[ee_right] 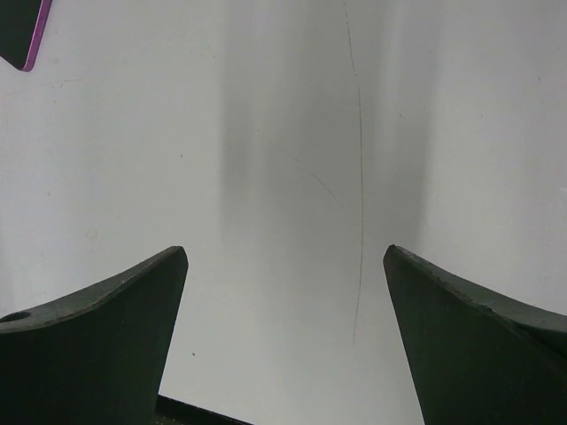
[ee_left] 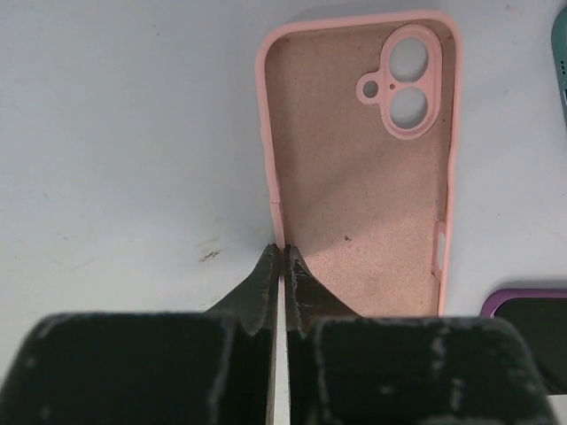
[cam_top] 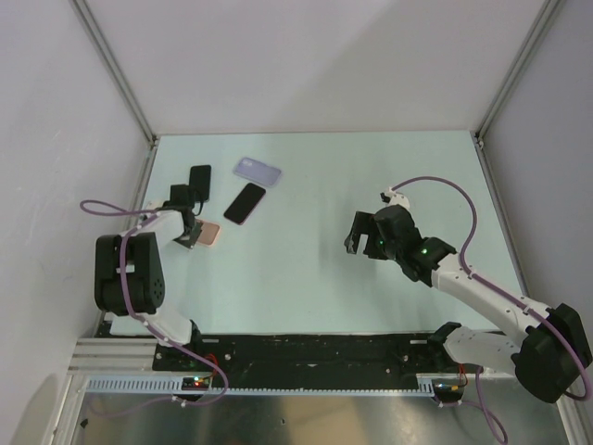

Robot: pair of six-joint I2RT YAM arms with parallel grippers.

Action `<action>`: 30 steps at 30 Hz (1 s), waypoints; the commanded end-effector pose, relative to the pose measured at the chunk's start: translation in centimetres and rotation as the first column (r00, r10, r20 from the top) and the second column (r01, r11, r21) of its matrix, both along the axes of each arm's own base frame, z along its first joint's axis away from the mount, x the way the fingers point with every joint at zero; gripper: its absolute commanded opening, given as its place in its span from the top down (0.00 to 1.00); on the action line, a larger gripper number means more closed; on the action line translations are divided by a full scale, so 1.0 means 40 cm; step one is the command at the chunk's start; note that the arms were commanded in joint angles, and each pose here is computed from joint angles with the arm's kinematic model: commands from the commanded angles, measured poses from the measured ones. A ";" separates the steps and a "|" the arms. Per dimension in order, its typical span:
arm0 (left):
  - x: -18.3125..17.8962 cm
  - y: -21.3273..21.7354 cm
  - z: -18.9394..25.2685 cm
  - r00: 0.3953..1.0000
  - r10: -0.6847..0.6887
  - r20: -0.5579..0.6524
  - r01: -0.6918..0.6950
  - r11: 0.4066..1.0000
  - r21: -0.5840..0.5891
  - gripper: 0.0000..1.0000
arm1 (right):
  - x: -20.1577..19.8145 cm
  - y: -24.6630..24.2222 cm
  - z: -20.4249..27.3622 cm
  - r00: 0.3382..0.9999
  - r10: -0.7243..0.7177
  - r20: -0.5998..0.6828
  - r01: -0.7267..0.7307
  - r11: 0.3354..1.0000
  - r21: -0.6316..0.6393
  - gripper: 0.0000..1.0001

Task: Put the phone into the phone case

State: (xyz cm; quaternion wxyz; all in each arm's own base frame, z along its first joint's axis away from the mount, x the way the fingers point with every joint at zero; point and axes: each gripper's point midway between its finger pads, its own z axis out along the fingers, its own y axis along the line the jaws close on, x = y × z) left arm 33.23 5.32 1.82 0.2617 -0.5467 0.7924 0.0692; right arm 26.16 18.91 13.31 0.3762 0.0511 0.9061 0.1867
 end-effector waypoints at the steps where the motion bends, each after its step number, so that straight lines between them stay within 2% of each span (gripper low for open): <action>1: -0.030 -0.012 -0.001 1.000 0.014 -0.001 -0.014 1.000 -0.023 0.99 | 0.010 0.001 0.008 1.000 0.002 0.025 -0.003 1.000 0.010 0.00; 6: -0.058 -0.092 0.093 0.994 -0.074 0.082 0.074 0.997 0.009 1.00 | 0.009 0.002 0.009 1.000 0.005 0.024 -0.005 1.000 0.015 0.02; 14: -0.088 -0.369 0.196 0.954 -0.188 0.233 0.209 0.975 -0.071 1.00 | 0.015 -0.026 0.035 0.998 -0.041 0.044 0.039 0.999 0.034 0.02; 22: -0.044 -0.693 0.178 0.892 -0.408 0.197 0.432 0.897 -0.096 1.00 | 0.024 -0.089 0.054 0.991 -0.131 0.042 0.128 0.990 0.053 0.03; 27: -0.048 -0.803 0.144 0.836 -0.528 0.151 0.543 0.836 -0.083 1.00 | 0.022 -0.113 0.055 0.986 -0.159 0.042 0.158 0.987 0.039 0.03; 30: -0.064 -0.821 0.116 0.847 -0.515 0.133 0.529 0.842 -0.103 1.00 | 0.022 -0.114 0.048 0.986 -0.164 0.035 0.162 0.986 0.038 0.03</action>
